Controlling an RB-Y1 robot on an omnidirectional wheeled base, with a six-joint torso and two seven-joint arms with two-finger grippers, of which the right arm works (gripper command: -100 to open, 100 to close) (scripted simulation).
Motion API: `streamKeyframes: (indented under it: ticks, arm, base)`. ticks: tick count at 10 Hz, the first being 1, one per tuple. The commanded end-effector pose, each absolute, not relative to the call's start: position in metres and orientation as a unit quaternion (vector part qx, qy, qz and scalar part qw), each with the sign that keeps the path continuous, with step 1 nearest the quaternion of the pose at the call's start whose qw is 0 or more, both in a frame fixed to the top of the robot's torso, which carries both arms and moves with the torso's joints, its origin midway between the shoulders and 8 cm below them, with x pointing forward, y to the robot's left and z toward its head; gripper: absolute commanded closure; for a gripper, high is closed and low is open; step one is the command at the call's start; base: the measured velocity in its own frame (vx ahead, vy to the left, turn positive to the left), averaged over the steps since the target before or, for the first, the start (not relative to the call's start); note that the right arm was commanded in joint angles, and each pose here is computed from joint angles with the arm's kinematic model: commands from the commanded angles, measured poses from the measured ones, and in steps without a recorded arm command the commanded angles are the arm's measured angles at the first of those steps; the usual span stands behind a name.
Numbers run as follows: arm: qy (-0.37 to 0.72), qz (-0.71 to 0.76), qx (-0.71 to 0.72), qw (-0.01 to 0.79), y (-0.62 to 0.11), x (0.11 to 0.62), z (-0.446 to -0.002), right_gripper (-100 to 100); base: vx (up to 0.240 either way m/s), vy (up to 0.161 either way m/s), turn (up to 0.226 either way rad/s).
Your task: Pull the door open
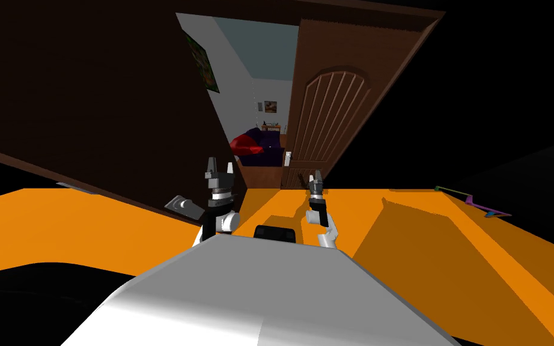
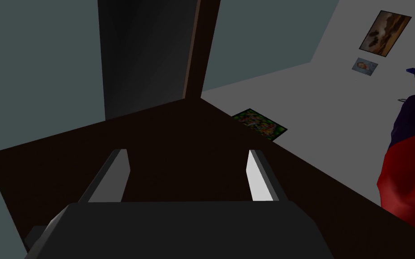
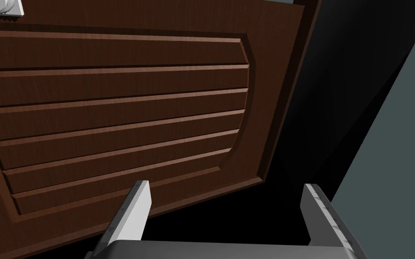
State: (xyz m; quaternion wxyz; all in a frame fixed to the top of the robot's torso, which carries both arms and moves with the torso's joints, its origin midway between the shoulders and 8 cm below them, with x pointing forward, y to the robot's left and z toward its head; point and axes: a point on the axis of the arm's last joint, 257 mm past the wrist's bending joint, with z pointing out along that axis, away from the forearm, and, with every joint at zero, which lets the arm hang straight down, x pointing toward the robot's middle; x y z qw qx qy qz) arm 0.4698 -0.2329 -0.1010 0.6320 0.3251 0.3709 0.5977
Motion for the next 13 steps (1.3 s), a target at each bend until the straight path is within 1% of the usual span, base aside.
streamKeyframes:
  ticks: [1, 13]
  arm:
    - [0.379, 0.595, 0.333, 0.626, -0.234, 0.479, -0.113, -100]
    - [0.417, 0.578, 0.376, 0.592, -0.234, 0.539, -0.170, -100]
  base:
    - [0.061, 0.007, 0.020]
    - [0.064, 0.005, 0.027]
